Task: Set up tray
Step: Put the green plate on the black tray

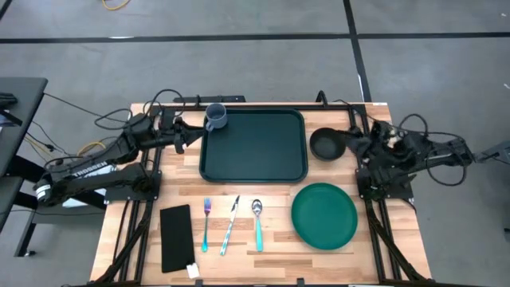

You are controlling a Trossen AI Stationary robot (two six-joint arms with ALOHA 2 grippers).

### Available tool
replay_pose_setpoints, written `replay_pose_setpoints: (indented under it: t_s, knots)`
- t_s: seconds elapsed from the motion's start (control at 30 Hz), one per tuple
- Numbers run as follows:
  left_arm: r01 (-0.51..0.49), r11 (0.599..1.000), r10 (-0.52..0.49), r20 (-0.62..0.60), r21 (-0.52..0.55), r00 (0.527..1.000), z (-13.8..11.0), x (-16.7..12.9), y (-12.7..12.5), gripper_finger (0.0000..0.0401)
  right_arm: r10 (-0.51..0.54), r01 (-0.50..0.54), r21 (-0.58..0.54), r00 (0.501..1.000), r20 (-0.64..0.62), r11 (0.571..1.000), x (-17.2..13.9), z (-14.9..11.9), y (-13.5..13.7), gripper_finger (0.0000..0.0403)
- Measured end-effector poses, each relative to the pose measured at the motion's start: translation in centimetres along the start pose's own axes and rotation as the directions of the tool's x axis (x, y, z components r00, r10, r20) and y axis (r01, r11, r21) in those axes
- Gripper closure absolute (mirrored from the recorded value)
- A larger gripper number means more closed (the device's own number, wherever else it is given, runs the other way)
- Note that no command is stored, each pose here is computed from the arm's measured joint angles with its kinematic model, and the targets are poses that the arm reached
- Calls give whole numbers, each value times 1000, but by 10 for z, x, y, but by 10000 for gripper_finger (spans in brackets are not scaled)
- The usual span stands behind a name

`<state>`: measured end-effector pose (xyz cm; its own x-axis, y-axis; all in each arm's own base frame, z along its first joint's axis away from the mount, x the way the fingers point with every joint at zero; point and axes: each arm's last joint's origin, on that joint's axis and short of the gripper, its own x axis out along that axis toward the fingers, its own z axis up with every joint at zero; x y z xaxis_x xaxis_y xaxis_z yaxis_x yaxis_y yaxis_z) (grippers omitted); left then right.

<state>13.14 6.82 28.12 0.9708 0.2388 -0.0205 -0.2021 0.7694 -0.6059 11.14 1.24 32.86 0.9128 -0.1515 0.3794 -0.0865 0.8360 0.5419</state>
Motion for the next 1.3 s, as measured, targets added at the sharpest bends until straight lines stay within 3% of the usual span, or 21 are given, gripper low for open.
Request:
replay_pose_setpoints:
  t_s: [0.17, 0.37, 0.83, 0.97, 1.13, 1.3]
  knots:
    - [-2, 1000, 2, 2, -28, 1000, -14, -4, 9, 301, -11, 2, -43, 975, -222, 999, 34, 0, 17, 285]
    - [12, 997, -11, 6, -70, 1000, -31, -12, 18, 301, -39, 38, -10, 950, -310, 999, 62, -12, 22, 285]
    - [52, 998, -53, -19, -33, 998, -82, -32, 41, 301, -269, 283, -64, 787, -555, 957, 67, -31, 6, 285]
    - [69, 997, -70, -5, -26, 998, -89, -36, 45, 301, -415, 379, -211, 609, -677, 901, 66, -29, 3, 285]
    - [56, 998, -56, -104, -1, 993, -98, -40, 49, 301, -578, 454, -414, 319, -751, 789, 71, -28, -2, 285]
    - [61, 998, -63, -262, -16, 963, -107, -42, 52, 301, -612, 481, -496, 112, -783, 723, 78, -36, -14, 285]
